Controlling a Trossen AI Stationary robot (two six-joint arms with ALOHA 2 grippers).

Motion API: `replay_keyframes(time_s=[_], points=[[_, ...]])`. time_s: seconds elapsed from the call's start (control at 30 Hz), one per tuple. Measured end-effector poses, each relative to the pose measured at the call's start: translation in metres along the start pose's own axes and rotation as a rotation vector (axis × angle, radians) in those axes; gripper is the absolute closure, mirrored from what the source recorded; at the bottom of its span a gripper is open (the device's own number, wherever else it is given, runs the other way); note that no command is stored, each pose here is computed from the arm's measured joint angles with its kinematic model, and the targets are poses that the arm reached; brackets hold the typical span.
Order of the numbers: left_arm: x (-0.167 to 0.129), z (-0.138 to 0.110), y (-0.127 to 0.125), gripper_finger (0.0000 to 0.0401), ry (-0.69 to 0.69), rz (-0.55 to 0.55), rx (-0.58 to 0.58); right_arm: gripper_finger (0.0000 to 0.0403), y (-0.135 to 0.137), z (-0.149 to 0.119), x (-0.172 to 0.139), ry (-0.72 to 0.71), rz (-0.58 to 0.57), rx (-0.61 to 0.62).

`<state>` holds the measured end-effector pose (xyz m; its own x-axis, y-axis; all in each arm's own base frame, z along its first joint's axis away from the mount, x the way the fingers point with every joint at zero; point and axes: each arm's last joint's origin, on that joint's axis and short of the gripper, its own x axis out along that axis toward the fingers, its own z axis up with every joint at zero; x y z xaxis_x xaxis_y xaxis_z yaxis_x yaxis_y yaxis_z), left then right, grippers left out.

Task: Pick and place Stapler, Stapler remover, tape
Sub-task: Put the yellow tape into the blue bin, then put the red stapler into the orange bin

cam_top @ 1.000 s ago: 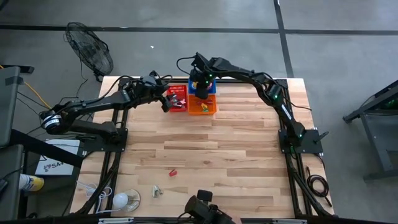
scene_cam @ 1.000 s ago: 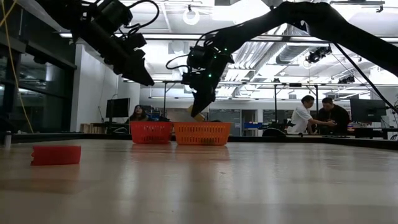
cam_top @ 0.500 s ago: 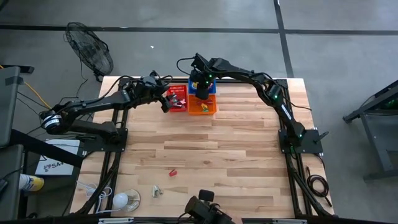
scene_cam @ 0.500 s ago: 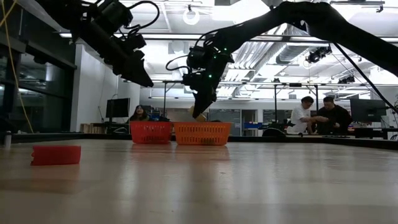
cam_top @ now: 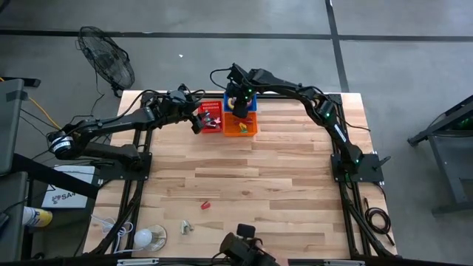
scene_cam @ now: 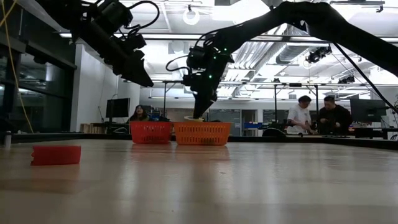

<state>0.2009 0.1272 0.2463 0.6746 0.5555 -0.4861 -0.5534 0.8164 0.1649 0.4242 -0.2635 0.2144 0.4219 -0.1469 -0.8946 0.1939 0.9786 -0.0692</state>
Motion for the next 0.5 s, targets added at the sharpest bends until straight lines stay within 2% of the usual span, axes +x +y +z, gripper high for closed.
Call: replay_keyframes(time_s=[0.27,0.5], points=[[0.0,-0.001,0.0,0.0185,0.006,-0.001,0.001,0.0252,-0.002,0.0,-0.002,0.013,-0.057,0.008],[0.0,-0.001,0.0,0.0185,0.007,-0.001,0.002,0.0253,0.002,0.007,-0.029,-0.037,-0.091,0.004]])
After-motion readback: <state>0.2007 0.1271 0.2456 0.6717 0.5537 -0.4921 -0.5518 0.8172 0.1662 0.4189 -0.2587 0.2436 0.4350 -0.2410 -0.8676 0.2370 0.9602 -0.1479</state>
